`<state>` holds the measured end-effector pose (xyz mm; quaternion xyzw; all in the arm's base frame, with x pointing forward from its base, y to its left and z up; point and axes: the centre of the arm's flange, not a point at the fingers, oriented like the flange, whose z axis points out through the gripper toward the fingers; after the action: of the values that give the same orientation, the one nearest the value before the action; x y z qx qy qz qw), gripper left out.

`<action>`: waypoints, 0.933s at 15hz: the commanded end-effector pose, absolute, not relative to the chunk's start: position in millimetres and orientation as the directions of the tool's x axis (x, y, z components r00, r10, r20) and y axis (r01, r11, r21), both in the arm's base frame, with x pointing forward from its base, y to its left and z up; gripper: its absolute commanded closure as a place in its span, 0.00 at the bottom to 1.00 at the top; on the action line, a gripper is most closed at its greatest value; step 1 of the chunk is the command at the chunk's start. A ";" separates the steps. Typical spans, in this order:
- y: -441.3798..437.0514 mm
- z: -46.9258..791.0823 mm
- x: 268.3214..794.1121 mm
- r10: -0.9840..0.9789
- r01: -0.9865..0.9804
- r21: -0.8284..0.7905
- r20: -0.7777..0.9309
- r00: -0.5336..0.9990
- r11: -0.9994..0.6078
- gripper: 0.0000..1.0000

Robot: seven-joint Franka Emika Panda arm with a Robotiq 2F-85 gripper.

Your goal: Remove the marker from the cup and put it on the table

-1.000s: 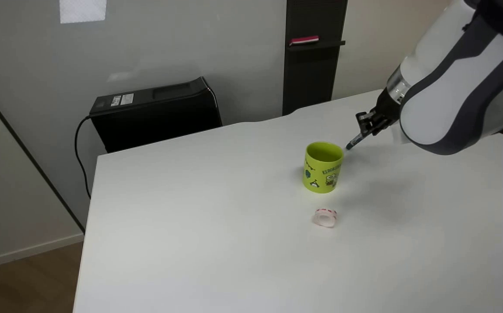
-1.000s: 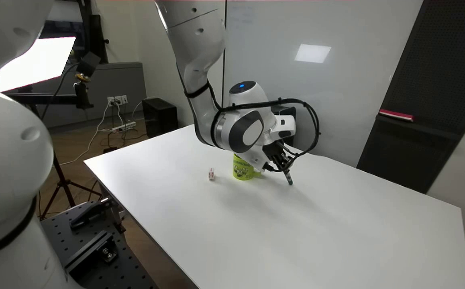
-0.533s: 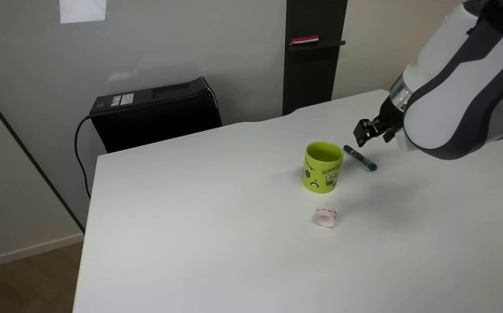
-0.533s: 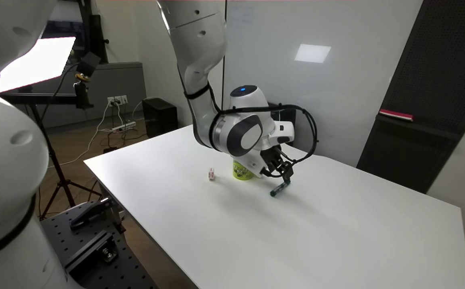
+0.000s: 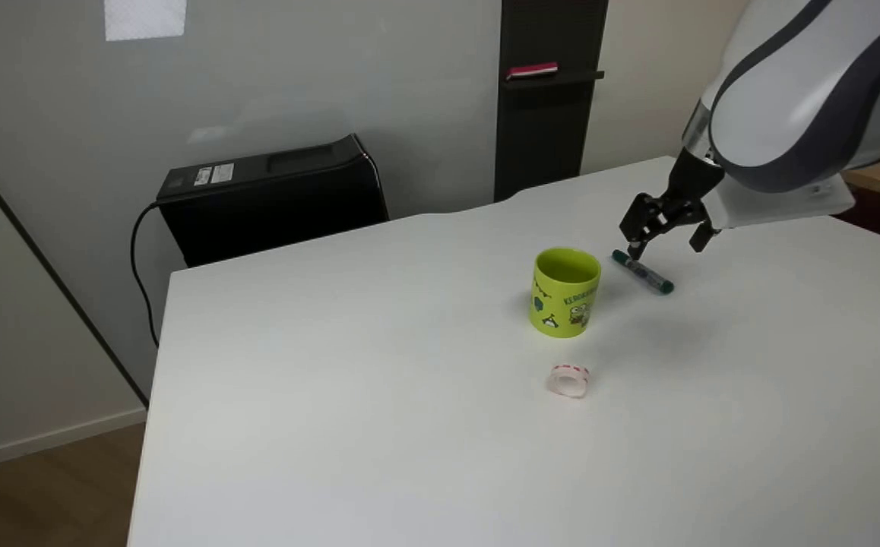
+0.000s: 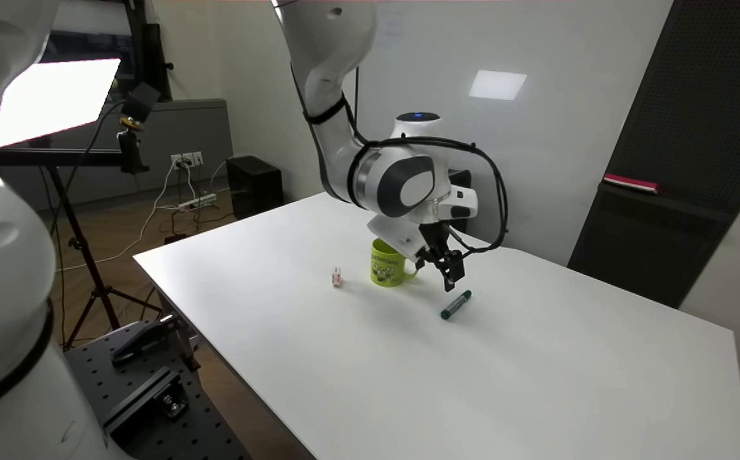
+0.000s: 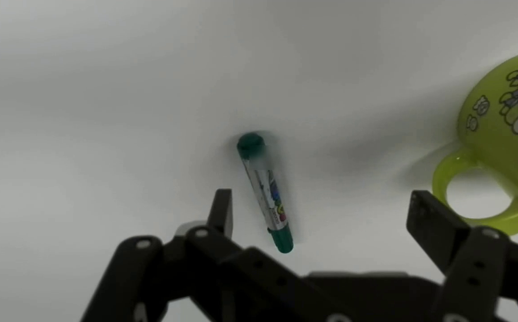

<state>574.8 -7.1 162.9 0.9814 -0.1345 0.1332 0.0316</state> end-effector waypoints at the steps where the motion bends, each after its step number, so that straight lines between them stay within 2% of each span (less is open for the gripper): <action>1: -22.2 196.7 579.6 -0.263 -0.264 -0.018 0.169 0.950 -0.964 0.00; 9: -44.6 229.9 580.8 -0.096 -0.102 -0.115 -0.058 0.994 -0.988 0.00; 14: -44.7 224.5 576.2 -0.078 -0.086 -0.107 -0.078 0.994 -0.991 0.00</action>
<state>576.2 -44.7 224.5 0.9969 -0.0411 -0.0371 -0.0550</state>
